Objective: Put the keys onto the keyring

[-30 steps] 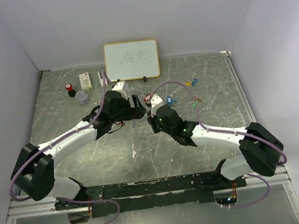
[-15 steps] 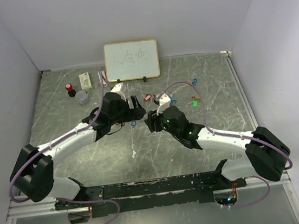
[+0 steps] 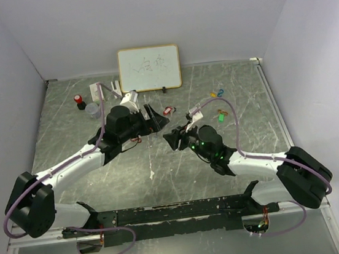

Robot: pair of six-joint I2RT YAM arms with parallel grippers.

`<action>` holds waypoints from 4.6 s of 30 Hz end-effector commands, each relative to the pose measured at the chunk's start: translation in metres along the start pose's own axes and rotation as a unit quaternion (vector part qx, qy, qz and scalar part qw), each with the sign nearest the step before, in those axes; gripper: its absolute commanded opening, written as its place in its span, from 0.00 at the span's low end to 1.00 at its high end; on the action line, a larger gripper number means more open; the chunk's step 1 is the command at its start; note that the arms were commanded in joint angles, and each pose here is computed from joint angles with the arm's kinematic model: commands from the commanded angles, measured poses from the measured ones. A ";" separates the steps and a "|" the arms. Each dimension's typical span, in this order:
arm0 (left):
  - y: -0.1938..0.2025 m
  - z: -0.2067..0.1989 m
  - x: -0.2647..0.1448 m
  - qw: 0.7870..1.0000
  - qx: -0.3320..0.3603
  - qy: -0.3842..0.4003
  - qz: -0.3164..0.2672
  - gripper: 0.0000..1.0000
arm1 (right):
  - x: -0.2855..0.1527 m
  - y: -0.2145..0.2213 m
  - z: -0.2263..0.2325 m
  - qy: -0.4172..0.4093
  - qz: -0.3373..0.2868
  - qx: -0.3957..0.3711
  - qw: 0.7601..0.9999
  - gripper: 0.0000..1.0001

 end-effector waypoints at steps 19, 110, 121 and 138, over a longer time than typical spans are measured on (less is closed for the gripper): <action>0.000 -0.013 -0.002 0.997 -0.034 0.063 0.010 0.97 | 0.016 -0.018 -0.001 0.007 -0.074 0.001 0.997 0.39; -0.010 0.021 -0.032 0.999 -0.040 -0.001 -0.009 1.00 | 0.022 0.006 -0.060 0.150 0.022 0.019 0.988 0.00; 0.005 0.047 -0.041 0.999 -0.031 -0.041 -0.016 1.00 | 0.037 0.031 -0.052 0.102 0.047 0.042 0.993 0.00; 0.013 0.061 -0.037 0.998 -0.034 -0.062 -0.003 1.00 | 0.039 0.033 -0.053 0.121 0.058 0.050 0.990 0.49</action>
Point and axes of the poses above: each gripper's point midway between its finger pads, its own x axis out along the fingers, its own z axis along the line the jaws close on, y = z × x, the point moved 10 cm from there along -x, back along the fingers, and after that the axes turned 14 degrees about -x, right-handed, at the moved point
